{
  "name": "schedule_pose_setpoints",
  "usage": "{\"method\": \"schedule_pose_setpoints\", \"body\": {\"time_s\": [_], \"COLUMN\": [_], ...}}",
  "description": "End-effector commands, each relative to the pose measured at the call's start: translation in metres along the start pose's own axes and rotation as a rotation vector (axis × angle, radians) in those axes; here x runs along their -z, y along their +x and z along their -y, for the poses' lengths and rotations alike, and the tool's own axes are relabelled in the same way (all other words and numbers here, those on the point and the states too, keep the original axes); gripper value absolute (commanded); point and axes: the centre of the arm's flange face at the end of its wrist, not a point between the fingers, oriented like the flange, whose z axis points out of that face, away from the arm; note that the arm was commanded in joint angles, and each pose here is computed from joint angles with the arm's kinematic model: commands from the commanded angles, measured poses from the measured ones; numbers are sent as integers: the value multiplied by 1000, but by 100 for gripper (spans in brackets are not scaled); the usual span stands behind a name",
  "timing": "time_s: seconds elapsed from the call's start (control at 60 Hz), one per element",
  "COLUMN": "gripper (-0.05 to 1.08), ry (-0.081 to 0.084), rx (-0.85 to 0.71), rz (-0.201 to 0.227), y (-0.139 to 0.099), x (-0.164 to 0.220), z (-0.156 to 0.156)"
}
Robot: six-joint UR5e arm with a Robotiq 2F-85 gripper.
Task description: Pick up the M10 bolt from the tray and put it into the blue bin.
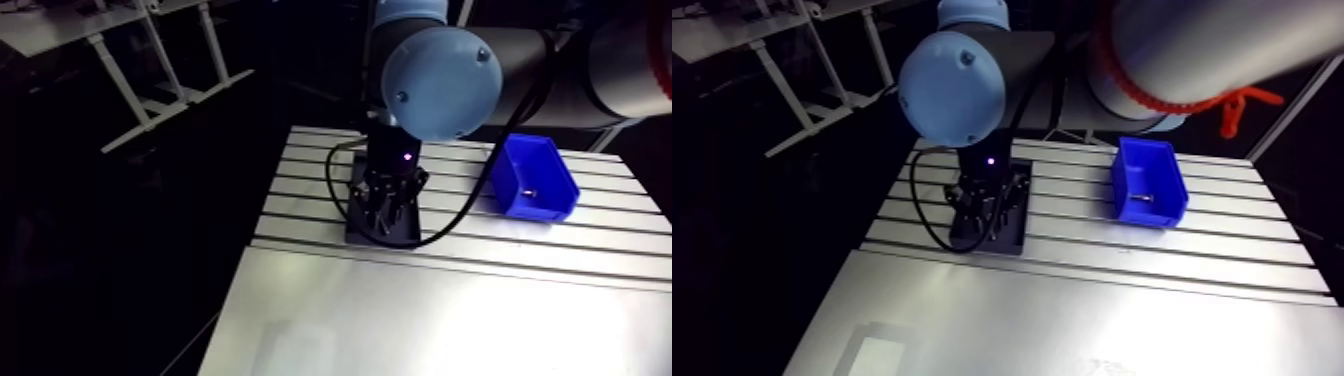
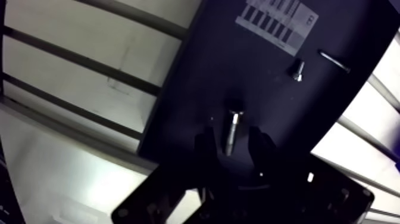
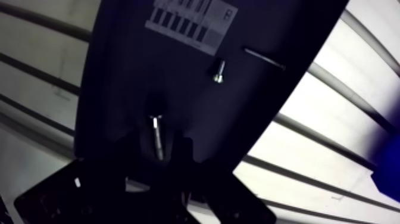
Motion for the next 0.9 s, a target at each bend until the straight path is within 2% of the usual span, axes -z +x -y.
{"method": "schedule_pose_setpoints", "body": {"time_s": [0.017,0.9], "gripper": [61,71], "ry": [0,0], "rx": [0,-2], "rz": [0,1], "y": [0,-1], "x": [0,-1], "z": [-1,0]}}
